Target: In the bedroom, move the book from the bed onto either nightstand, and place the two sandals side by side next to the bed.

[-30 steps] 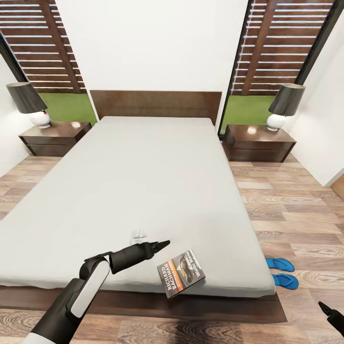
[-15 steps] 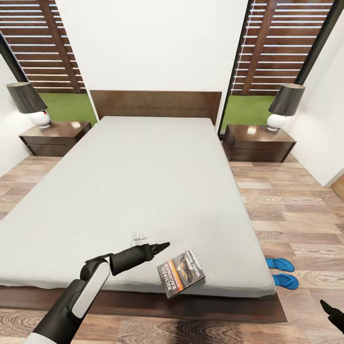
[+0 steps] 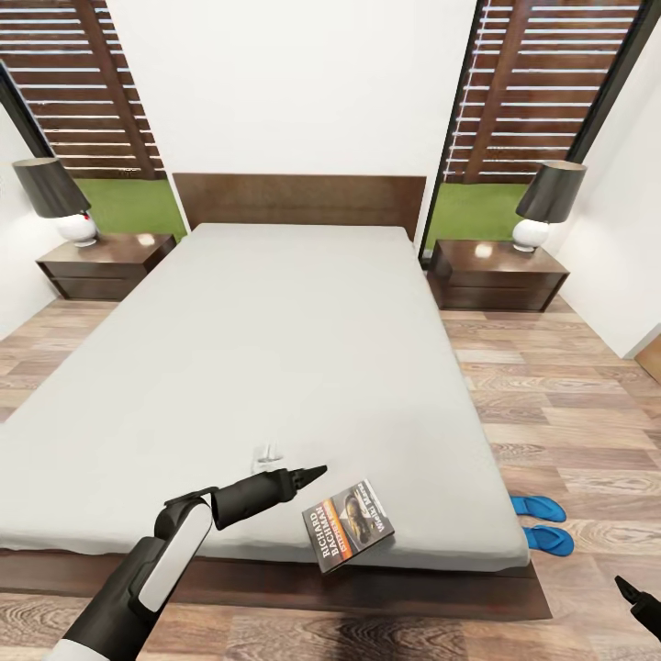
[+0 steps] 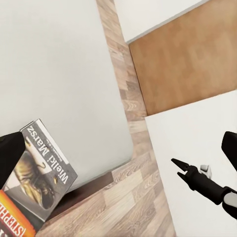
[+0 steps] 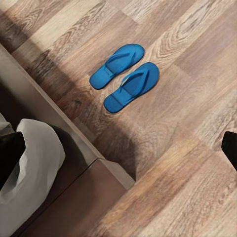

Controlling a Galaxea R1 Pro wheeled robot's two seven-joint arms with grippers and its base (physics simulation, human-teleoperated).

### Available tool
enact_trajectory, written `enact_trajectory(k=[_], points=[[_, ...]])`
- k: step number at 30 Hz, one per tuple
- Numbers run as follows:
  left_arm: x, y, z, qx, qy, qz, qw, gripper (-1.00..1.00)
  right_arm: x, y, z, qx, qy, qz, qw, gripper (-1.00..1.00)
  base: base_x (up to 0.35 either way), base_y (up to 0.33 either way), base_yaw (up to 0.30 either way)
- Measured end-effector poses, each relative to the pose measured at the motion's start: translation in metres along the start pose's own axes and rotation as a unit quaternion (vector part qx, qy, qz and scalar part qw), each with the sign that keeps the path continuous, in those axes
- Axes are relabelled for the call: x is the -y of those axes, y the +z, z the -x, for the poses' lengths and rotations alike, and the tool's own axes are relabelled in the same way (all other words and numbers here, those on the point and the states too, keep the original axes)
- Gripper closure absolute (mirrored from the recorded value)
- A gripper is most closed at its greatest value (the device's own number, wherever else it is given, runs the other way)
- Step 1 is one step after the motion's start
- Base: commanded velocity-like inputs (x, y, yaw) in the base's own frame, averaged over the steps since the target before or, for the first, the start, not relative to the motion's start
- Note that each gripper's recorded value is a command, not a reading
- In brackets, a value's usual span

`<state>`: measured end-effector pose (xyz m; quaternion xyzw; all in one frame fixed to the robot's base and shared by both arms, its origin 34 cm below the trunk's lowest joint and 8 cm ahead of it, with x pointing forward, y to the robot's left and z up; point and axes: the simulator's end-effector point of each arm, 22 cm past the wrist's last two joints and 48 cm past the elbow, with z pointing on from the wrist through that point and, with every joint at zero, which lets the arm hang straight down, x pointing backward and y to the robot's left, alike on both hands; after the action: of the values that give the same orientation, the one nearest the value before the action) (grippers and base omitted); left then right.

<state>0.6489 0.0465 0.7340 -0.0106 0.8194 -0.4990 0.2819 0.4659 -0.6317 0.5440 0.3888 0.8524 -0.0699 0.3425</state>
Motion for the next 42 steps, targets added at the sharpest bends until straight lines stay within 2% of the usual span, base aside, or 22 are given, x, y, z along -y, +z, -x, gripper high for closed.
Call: enact_trajectory(k=[8,26,28,32,34,42], points=[[-0.001,0.000,-0.001,-0.001,-0.001,0.001,1.0000,-1.00,0.000,0.000,0.000,0.000,0.000,0.000,1.0000,-1.00,-0.214,0.000,0.000],[0.001,0.001,-0.003,-0.003,-0.001,0.000,1.0000,-1.00,-0.002,0.000,-0.008,-0.013,-0.002,0.004,0.9999,-1.00,-0.007,0.000,0.000],[0.001,0.002,-0.003,-0.003,-0.001,-0.001,1.0000,-1.00,-0.006,-0.001,-0.011,-0.017,-0.006,0.013,0.9998,-1.00,0.000,0.000,0.000],[0.003,0.003,-0.003,-0.003,-0.002,-0.003,1.0000,-1.00,-0.028,-0.002,-0.016,-0.025,-0.017,0.062,0.9976,-1.00,-0.059,0.000,0.000],[0.004,0.005,-0.004,-0.003,-0.003,-0.004,1.0000,-1.00,-0.033,-0.003,-0.017,-0.027,-0.020,0.073,0.9968,-1.00,-0.220,0.000,0.000],[0.006,0.006,-0.004,-0.003,-0.004,-0.006,1.0000,-1.00,-0.037,-0.004,-0.018,-0.029,-0.023,0.083,0.9958,-1.00,-0.310,0.000,0.000]])
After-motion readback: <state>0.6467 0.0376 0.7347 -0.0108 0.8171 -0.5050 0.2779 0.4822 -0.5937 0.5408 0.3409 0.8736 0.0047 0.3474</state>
